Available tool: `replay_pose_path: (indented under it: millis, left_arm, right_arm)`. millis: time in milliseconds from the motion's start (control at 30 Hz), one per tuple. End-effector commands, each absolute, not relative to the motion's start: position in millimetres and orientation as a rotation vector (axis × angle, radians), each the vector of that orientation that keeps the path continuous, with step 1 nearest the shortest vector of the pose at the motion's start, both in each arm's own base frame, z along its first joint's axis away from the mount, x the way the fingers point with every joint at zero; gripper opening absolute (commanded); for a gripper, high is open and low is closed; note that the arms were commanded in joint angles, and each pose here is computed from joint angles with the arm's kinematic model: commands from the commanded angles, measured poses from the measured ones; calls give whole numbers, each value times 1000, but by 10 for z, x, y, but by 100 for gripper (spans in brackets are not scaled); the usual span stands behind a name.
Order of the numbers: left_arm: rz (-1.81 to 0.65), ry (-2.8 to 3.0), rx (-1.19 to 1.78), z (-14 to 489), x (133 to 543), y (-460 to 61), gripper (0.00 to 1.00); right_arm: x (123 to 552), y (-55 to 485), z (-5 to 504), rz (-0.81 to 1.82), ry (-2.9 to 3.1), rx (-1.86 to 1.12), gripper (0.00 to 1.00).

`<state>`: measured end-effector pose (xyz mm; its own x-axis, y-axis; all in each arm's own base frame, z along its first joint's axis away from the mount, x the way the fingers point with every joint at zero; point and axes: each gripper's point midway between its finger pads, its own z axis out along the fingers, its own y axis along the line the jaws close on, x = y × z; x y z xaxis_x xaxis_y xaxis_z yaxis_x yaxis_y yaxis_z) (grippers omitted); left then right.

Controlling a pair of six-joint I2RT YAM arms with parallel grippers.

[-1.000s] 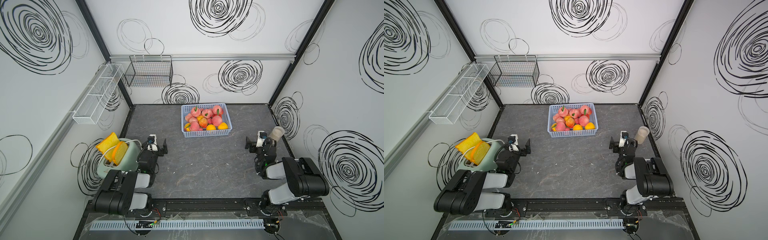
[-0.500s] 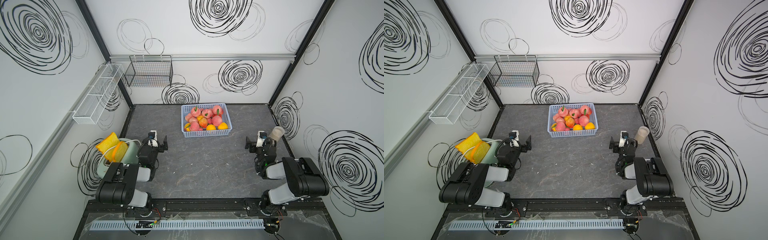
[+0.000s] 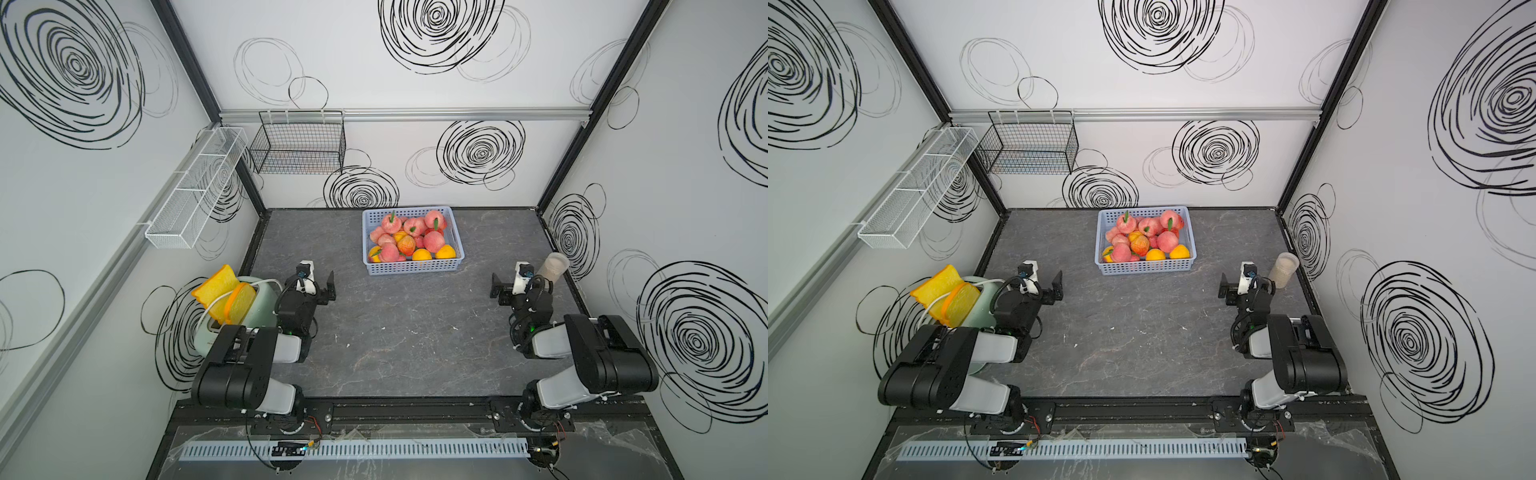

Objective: Put the peaches into the basket
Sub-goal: Reset both arms

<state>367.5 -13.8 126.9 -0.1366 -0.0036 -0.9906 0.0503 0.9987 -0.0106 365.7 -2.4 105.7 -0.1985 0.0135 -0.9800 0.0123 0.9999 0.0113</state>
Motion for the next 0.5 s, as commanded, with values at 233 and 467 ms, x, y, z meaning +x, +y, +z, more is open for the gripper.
replay_pose_path:
  millis: [233,467]
  left_arm:
    - [-26,1633,39,1462,3694,-155,98]
    - [-18,1634,39,1459,3694,-161,98]
  right_arm:
    - [3712,-24,1233,-1,1706,11,99]
    - [3710,-28,1233,-2,1706,12,99]
